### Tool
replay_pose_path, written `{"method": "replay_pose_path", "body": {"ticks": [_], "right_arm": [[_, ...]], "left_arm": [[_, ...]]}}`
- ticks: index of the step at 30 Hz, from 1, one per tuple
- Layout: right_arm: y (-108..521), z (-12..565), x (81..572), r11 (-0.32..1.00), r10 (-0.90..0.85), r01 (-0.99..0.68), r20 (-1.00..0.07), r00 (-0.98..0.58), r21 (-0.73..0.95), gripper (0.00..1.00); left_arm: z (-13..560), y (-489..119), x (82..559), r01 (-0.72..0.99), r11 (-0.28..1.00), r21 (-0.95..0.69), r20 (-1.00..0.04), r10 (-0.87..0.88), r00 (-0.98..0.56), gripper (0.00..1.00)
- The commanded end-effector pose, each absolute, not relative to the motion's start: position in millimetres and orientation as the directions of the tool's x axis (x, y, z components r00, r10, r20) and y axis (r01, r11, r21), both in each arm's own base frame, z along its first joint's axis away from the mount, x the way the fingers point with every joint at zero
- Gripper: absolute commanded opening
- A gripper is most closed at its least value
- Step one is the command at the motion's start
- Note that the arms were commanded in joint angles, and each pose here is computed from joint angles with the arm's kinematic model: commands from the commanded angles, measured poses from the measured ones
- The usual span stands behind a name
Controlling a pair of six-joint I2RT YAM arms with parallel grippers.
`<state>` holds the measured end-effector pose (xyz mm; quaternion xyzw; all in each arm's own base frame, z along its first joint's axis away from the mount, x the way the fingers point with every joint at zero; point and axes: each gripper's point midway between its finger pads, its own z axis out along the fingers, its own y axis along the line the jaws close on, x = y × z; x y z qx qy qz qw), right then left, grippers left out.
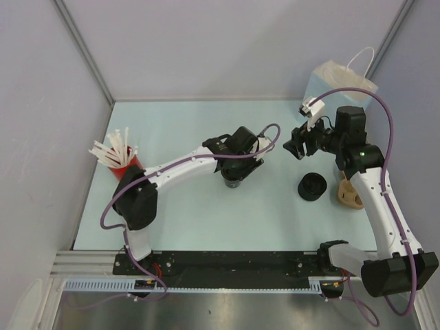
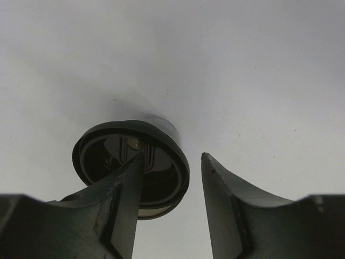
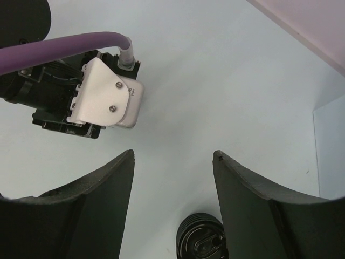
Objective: Pack the takeout coffee
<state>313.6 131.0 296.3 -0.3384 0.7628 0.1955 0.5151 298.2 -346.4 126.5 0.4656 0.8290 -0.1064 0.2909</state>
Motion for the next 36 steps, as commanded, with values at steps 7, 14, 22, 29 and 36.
{"method": "replay_pose_path", "body": {"ticks": [7,14,22,29,36], "right_arm": [[133,309,310,0.688,-0.292,-0.723,-0.936,-0.199,-0.061,0.65],[133,308,311,0.687,-0.294,-0.724,-0.935,-0.196,-0.064,0.65],[131,306,311,0.691,-0.296,-0.72,-0.934,-0.201,-0.064,0.65],[131,306,311,0.691,-0.293,-0.72,-0.935,-0.202,-0.061,0.65],[133,307,310,0.683,-0.289,-0.729,-0.937,-0.198,-0.056,0.65]], "left_arm": [[137,-357,307,0.821,0.563,0.093,-0.618,0.679,-0.396,0.45],[131,-357,304,0.828,0.553,0.087,-0.604,0.691,-0.398,0.44],[133,-357,304,0.827,0.554,0.091,-0.607,0.689,-0.395,0.28],[140,-356,306,0.824,0.557,0.101,-0.62,0.683,-0.386,0.2],[155,-355,307,0.822,0.558,0.114,-0.643,0.672,-0.367,0.19]]}}
